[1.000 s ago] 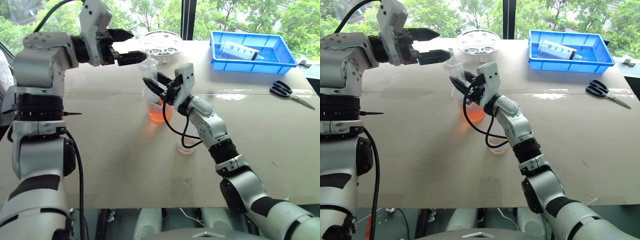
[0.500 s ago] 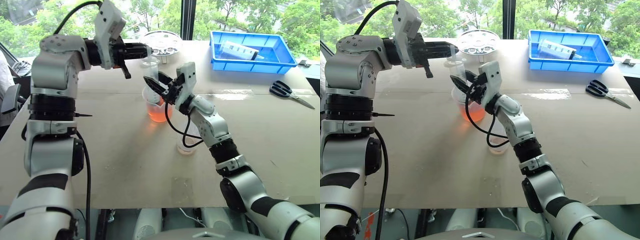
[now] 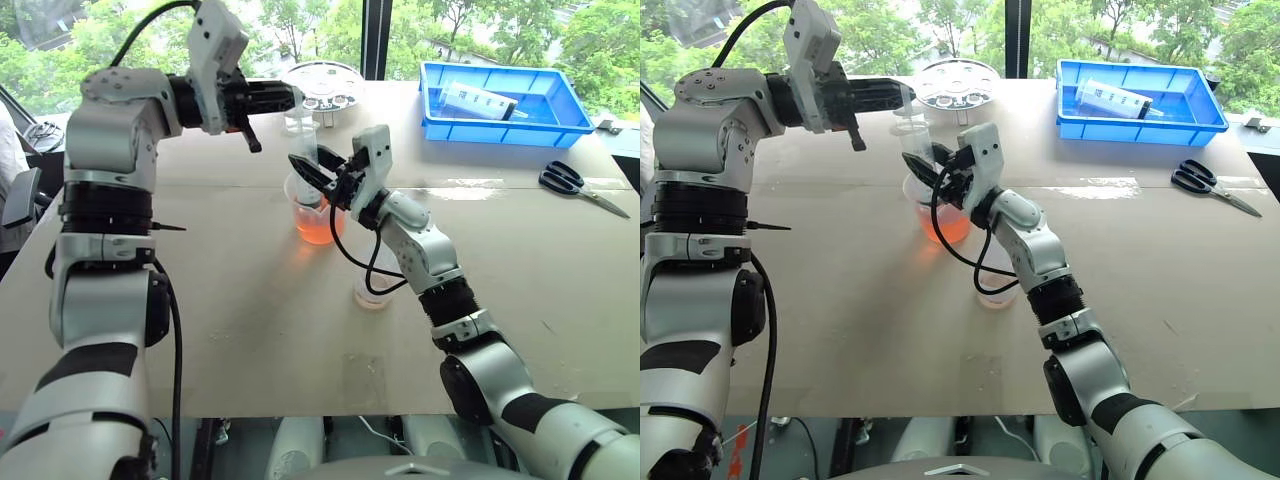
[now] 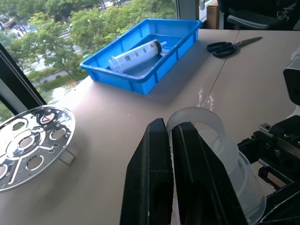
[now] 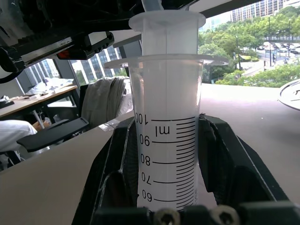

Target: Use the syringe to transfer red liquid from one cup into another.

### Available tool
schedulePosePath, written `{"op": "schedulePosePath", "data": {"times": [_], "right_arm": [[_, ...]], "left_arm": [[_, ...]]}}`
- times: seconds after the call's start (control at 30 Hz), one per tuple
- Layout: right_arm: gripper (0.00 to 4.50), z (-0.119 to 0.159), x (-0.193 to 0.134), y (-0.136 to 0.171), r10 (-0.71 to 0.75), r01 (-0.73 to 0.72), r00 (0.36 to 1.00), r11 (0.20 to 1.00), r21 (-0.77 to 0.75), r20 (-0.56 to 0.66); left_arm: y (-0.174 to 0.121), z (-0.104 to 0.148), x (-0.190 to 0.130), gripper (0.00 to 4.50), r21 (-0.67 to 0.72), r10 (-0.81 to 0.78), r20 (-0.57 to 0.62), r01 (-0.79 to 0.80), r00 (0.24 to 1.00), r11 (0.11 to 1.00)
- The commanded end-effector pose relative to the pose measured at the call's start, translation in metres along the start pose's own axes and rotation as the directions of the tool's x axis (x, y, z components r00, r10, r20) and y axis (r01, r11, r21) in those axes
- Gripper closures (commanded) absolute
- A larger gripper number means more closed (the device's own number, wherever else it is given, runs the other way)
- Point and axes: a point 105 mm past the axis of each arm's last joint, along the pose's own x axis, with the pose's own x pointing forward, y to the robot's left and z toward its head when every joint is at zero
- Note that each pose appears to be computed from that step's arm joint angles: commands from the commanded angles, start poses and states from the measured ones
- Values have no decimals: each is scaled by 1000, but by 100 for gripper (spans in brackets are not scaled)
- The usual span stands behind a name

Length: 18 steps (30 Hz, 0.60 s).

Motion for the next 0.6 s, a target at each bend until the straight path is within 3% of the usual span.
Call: {"op": "schedulePosePath", "data": {"times": [0.03,0.6], "right_arm": [[314,4,13,39,152,-151,988,988,-35,6],[314,6,15,40,153,-152,988,988,-32,11]], "left_arm": [[17,39,-15,450,101,109,93,-118,990,988],[17,40,-15,450,110,112,95,-122,989,986]]}}
